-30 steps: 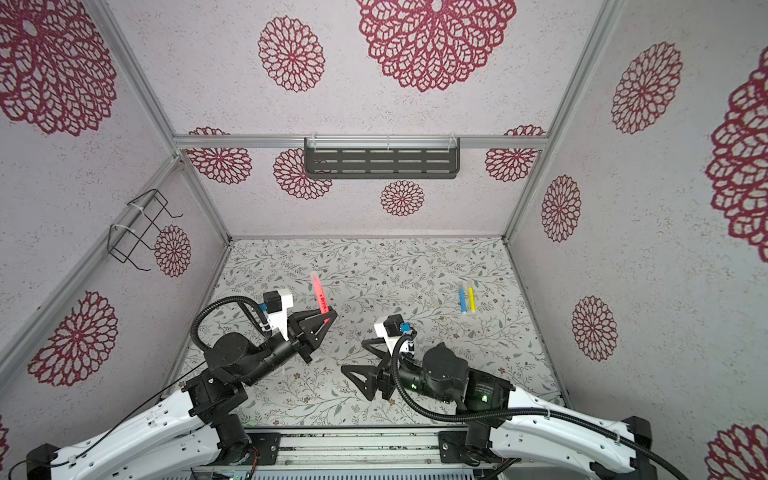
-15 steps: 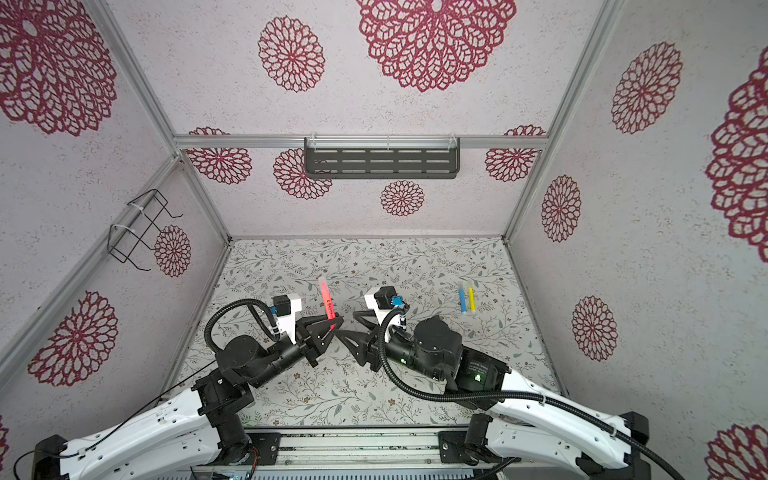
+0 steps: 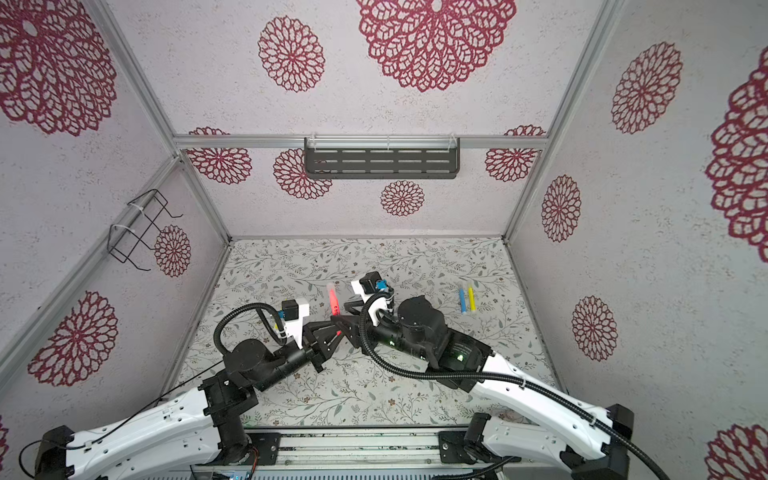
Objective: Insert the pens into the pen caps
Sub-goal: 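Close the right gripper around the capped pink highlighter held by the left gripper, then carry the pink highlighter toward the other highlighters with the right gripper while the left opens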
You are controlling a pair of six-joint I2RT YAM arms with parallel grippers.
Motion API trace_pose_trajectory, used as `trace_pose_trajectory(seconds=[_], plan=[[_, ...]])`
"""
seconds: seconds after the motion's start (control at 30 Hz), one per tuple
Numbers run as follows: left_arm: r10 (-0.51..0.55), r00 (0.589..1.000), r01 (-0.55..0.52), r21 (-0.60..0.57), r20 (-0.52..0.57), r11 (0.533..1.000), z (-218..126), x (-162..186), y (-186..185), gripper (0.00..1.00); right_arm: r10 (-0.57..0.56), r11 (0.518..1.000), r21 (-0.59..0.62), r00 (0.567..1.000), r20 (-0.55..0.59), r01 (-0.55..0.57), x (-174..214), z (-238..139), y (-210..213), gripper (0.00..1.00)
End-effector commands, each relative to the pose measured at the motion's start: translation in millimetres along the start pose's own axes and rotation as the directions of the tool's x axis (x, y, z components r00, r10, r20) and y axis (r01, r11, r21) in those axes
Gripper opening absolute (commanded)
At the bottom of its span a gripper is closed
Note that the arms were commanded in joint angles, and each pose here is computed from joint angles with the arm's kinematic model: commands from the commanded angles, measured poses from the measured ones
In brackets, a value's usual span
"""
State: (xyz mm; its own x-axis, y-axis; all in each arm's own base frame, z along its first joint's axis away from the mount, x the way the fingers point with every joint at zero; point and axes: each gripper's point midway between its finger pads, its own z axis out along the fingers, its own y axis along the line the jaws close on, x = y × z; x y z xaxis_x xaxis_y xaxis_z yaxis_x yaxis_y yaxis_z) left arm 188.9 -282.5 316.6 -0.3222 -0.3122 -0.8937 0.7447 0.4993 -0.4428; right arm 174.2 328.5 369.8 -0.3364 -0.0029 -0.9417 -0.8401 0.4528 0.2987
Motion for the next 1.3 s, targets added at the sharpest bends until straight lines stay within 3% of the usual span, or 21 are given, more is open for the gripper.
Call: trace_pose_trajectory(seconds=[0.0, 0.47, 0.7, 0.87, 1.0, 1.1, 1.17, 1.27], plan=[[-0.002, 1.0, 0.002, 0.005, 0.016, 1.0, 1.0, -1.3, -1.7, 0.0, -0.014, 0.999, -0.045, 0.999, 0.049, 0.017, -21.9, -3.3, 9.3, 0.44], [0.017, 0.999, -0.016, 0.017, -0.042, 1.0, 4.5, 14.5, -6.3, 0.0, -0.008, 0.999, -0.039, 1.0, 0.03, 0.009, -17.3, 3.7, 3.2, 0.24], [0.031, 0.997, -0.03, 0.019, -0.064, 0.999, 8.0, 18.4, -9.4, 0.0, 0.002, 1.0, -0.028, 1.0, 0.016, -0.001, -14.0, 6.6, -1.5, 0.23], [0.032, 0.997, -0.032, 0.013, -0.065, 0.999, 7.8, 18.4, -8.5, 0.0, 0.006, 1.0, -0.025, 1.0, 0.016, -0.006, -13.6, 4.8, -3.6, 0.04], [0.028, 0.997, -0.029, -0.012, -0.066, 1.0, 7.7, 18.5, -4.3, 0.01, 0.007, 1.0, -0.017, 1.0, 0.02, -0.007, -13.2, 2.5, -5.6, 0.0], [0.023, 0.998, -0.025, -0.041, -0.064, 0.999, 6.7, 17.6, 0.4, 0.25, 0.009, 1.0, -0.006, 1.0, 0.026, -0.009, -13.9, -0.5, -8.1, 0.0], [0.019, 0.998, -0.023, -0.058, -0.061, 0.998, 5.5, 16.8, 3.4, 0.47, 0.013, 1.0, 0.012, 0.999, 0.033, -0.013, -14.2, -2.6, -12.0, 0.0], [0.018, 0.998, -0.023, -0.089, -0.052, 0.996, 2.8, 14.9, 8.8, 0.6, 0.016, 0.999, 0.044, 0.999, 0.04, -0.017, -14.9, -6.4, -18.9, 0.0]])
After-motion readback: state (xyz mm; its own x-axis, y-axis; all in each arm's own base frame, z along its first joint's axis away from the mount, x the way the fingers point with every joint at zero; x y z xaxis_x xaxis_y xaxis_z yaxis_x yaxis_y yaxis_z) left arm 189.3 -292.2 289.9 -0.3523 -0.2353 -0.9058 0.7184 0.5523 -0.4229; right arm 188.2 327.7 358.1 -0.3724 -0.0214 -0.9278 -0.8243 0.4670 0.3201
